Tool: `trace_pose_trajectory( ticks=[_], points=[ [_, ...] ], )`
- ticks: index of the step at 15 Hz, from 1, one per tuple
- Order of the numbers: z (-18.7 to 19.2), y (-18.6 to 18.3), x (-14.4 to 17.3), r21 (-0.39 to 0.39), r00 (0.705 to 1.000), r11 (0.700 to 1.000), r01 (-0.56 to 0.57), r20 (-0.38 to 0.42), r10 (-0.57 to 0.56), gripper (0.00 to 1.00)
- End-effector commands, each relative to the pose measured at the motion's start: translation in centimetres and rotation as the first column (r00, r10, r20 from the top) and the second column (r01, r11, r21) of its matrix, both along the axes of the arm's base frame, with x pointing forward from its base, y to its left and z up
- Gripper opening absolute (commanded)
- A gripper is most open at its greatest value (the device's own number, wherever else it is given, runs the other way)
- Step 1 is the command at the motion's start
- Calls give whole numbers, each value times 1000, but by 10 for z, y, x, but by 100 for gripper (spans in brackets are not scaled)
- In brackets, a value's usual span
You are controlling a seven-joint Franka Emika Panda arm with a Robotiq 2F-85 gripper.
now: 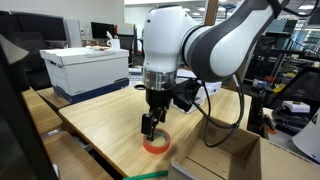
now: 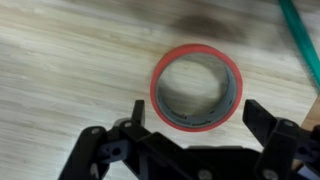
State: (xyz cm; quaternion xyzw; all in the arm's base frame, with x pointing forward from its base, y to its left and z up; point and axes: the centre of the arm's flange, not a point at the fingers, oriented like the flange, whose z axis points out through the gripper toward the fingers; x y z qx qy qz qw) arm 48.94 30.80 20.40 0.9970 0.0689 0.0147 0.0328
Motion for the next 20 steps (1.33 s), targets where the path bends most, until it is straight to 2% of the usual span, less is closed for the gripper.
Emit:
trace_pose_trajectory(
  ticks=[1,20],
  points=[
    [10,-14,-7,2,1000,1000,-12,-2,12,100],
    [-11,-39,-5,-26,999,999,34,-21,-34,100]
  ],
)
